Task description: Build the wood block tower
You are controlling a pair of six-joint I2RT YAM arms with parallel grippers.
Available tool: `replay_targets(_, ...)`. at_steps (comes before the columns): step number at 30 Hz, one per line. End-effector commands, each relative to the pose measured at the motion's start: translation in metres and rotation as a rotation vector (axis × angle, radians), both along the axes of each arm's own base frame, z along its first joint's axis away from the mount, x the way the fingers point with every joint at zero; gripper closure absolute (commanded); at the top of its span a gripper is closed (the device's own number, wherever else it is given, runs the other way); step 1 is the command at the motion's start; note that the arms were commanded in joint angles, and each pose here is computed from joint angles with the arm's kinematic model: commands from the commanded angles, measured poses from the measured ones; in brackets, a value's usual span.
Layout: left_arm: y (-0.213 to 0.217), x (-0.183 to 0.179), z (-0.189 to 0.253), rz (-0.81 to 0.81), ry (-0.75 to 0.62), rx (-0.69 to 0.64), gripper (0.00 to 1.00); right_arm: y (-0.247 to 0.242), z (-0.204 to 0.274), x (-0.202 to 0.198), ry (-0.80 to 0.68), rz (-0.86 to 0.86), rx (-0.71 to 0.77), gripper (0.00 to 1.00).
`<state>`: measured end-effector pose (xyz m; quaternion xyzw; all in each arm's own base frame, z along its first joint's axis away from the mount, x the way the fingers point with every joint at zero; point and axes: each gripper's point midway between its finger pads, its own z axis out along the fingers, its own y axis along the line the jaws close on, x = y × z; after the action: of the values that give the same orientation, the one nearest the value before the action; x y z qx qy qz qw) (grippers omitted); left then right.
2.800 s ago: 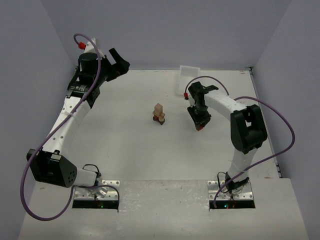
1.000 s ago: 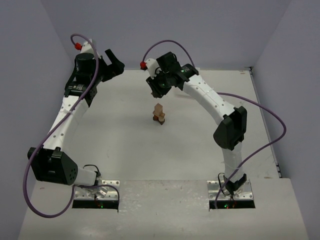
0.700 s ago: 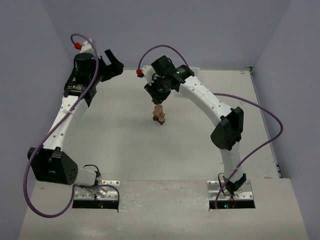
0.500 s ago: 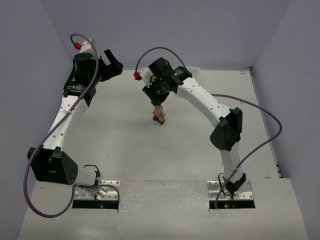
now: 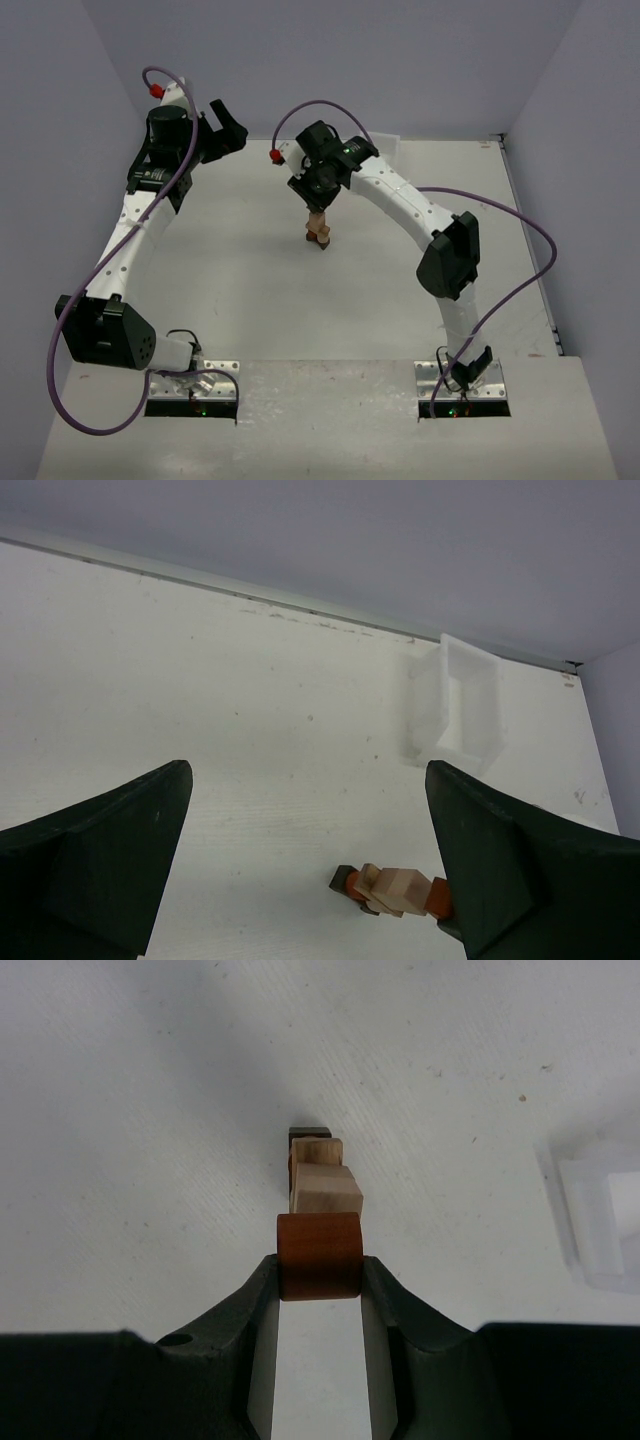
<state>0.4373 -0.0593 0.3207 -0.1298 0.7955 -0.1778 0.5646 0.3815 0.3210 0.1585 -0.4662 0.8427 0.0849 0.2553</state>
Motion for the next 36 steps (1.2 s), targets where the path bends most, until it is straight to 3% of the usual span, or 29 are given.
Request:
replay_targets(1, 0.001, 0.003, 0.002, -0.009, -0.016, -0.001, 0.00, 0.003, -0.004, 0.014, -0.031, -0.026, 0.000, 0.74)
replay_targets(20, -0.002, 0.004, 0.001, -0.029, -0.014, -0.004, 0.00, 0.000, -0.015, 0.014, -0.029, -0.020, -0.021, 0.66)
replay_targets(36, -0.004, 0.005, 0.000, -0.038, -0.012, -0.009, 0.00, 0.000, -0.007, 0.016, -0.049, -0.036, -0.006, 0.42)
